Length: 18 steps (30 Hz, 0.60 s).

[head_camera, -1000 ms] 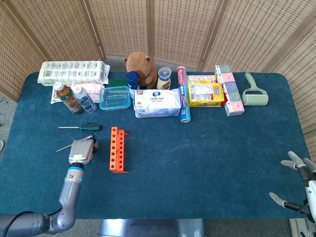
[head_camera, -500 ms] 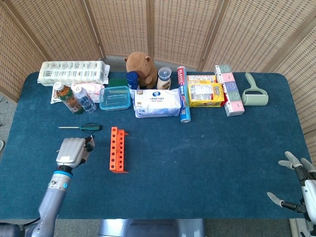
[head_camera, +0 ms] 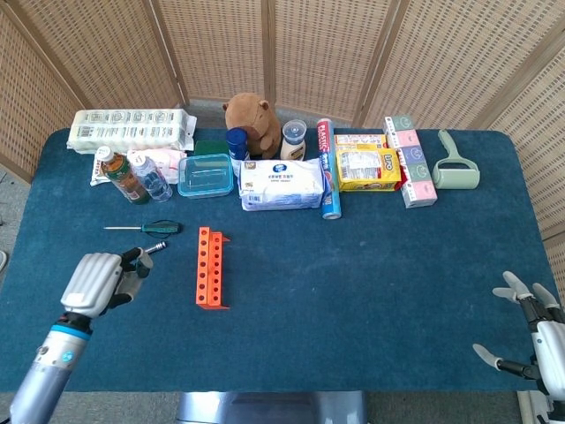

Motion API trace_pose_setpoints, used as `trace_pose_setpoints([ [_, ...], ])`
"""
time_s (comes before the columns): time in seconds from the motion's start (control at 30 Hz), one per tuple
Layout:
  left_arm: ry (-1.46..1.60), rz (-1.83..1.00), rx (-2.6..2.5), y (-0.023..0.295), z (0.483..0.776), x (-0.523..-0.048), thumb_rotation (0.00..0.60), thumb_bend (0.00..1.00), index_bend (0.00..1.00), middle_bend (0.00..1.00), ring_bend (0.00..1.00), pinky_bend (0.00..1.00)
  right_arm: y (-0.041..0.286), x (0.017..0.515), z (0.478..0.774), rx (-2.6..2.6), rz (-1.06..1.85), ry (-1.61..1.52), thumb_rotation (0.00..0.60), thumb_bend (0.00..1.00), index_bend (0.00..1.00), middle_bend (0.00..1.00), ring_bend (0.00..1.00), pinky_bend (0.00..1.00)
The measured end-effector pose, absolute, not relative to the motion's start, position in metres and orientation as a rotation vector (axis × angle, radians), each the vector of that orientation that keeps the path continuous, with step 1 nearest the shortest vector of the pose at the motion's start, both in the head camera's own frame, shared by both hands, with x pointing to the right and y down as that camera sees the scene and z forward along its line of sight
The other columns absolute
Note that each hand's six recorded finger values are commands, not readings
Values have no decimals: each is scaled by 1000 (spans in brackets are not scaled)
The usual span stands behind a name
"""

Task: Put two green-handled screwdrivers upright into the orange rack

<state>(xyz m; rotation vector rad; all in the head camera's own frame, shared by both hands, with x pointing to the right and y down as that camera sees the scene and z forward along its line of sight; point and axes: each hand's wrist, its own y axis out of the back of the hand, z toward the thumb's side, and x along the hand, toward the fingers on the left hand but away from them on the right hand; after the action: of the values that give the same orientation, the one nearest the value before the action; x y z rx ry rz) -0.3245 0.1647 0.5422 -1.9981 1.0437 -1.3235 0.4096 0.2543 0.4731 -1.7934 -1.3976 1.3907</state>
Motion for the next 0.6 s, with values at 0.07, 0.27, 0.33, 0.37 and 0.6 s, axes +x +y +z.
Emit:
trace_pose_setpoints([
  [0.07, 1071, -1288, -2046, 167, 535, -328, 600, 447, 538, 889, 802, 828, 255, 408, 475, -1794, 1397, -1388, 600, 115, 70, 281, 260, 17],
  [0.27, 1099, -1179, -2244, 175, 519, -330, 600, 446, 538, 889, 802, 827, 256, 404, 481, -1795, 1417, -1361, 600, 114, 70, 281, 261, 17],
  [0.33, 1089, -1130, -2322, 179, 514, -328, 600, 447, 538, 889, 802, 828, 257, 403, 484, -1799, 1424, -1349, 600, 114, 70, 281, 261, 17],
  [0.37, 1082, -1108, -2356, 181, 511, -327, 600, 447, 538, 889, 802, 828, 257, 401, 485, -1800, 1428, -1343, 600, 114, 70, 281, 261, 17],
  [0.6, 972, -967, -2605, 200, 500, -317, 600, 447, 537, 889, 802, 828, 256, 399, 488, -1798, 1433, -1340, 600, 115, 70, 281, 261, 17],
])
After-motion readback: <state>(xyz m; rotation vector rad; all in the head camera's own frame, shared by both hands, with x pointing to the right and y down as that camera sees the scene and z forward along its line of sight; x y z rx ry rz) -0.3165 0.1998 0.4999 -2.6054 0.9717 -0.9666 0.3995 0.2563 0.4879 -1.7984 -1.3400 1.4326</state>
